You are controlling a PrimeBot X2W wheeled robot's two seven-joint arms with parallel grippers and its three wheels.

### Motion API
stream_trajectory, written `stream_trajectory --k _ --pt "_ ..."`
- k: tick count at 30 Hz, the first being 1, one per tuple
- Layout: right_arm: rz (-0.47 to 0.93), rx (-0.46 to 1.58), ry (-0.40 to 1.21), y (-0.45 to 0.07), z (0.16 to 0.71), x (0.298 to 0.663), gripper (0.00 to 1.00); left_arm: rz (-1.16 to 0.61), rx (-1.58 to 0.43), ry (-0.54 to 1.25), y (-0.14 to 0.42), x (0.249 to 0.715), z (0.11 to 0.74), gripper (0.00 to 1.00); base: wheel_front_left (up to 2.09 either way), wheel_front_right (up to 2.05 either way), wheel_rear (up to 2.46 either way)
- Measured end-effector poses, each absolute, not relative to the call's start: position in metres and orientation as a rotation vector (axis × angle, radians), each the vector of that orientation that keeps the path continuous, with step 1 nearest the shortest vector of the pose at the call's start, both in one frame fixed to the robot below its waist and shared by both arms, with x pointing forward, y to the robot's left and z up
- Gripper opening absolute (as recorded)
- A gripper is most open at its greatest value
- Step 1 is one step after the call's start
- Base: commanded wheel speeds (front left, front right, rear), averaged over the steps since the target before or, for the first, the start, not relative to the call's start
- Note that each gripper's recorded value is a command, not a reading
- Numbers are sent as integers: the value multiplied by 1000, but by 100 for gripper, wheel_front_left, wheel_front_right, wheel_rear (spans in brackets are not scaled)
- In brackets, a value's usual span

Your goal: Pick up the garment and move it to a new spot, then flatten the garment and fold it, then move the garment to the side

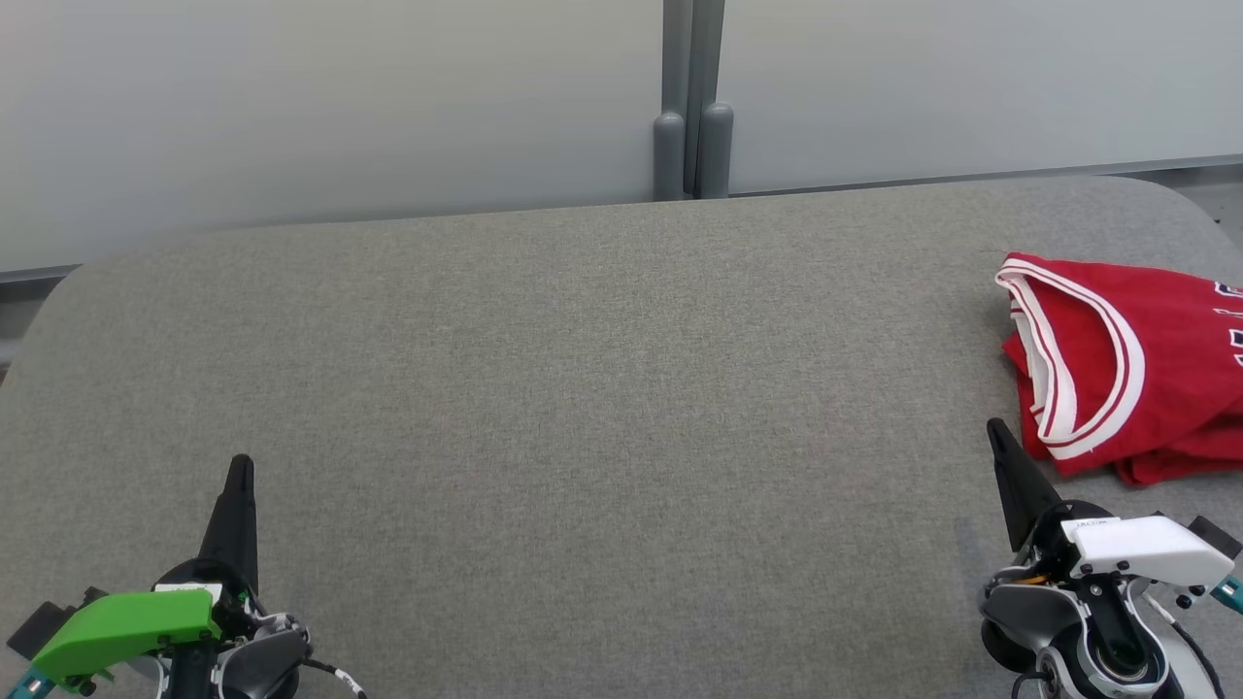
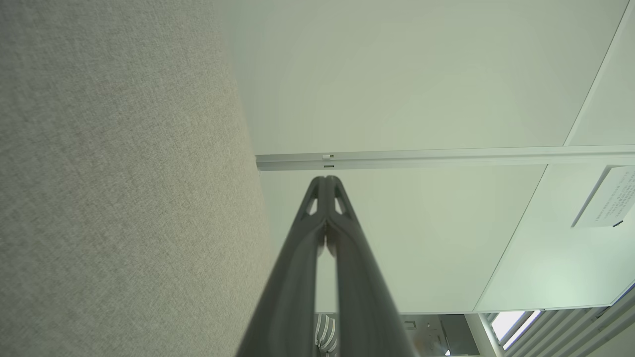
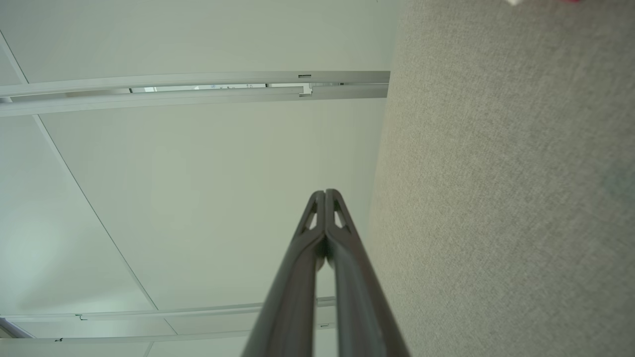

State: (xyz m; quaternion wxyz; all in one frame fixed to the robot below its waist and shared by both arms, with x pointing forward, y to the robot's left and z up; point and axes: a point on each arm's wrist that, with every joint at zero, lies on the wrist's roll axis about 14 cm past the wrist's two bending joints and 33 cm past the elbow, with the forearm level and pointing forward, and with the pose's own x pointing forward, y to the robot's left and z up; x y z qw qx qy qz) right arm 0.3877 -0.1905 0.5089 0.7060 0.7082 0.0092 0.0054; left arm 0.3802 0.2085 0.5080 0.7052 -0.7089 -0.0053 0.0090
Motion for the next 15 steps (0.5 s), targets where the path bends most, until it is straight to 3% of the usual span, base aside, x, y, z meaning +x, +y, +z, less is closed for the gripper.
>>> stream_trajectory --k 15 --pt "13 1574 20 -191 509 388 0 20 -1576 -12 208 380 508 0 0 0 0"
